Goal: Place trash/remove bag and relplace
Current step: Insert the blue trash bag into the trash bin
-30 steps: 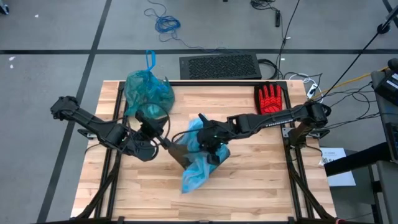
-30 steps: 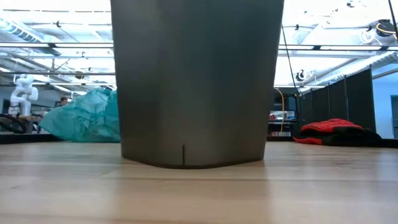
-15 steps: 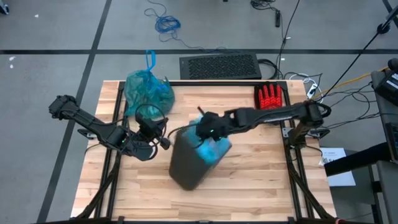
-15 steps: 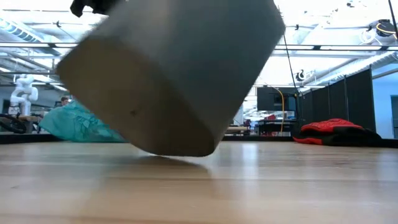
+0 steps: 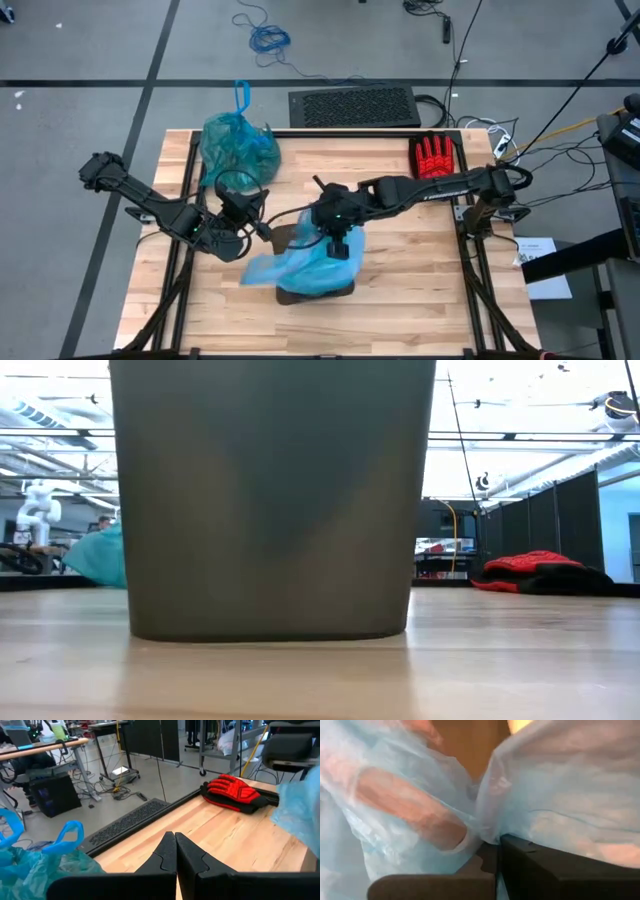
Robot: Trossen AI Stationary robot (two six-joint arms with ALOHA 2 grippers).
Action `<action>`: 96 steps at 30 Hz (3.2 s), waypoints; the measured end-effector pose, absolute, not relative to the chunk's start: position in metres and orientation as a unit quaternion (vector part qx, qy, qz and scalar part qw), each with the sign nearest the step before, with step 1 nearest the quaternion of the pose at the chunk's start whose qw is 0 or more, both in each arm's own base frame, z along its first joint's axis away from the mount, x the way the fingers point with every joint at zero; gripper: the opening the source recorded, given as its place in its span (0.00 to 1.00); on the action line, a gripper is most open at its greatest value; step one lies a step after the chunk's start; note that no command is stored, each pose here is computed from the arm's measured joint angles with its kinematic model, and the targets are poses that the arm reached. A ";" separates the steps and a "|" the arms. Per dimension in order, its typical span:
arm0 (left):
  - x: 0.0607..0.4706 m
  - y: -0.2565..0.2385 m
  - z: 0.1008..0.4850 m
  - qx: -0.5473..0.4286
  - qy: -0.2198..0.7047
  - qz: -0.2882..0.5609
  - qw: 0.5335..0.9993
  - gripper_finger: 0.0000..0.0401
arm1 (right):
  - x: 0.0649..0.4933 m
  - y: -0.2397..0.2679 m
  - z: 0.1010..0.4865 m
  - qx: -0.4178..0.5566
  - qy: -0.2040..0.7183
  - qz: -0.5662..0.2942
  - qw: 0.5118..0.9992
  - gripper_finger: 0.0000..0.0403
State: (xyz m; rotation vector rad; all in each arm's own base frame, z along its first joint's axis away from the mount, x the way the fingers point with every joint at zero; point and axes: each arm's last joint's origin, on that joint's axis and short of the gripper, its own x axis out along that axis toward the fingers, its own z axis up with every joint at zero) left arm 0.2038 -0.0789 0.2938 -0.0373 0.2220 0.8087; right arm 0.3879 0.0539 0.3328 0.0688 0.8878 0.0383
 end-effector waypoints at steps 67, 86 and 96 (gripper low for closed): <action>0.232 -0.069 0.342 -0.050 0.108 0.014 0.993 0.21 | 0.377 0.089 0.391 -0.110 0.283 0.070 0.950 0.00; 0.223 -0.062 0.357 0.018 0.150 0.083 0.985 0.00 | 0.372 0.096 0.390 -0.187 0.292 0.077 0.935 0.25; 0.222 -0.061 0.354 0.020 0.167 0.096 0.981 0.00 | 0.342 0.109 0.419 -0.224 0.246 0.107 0.937 0.54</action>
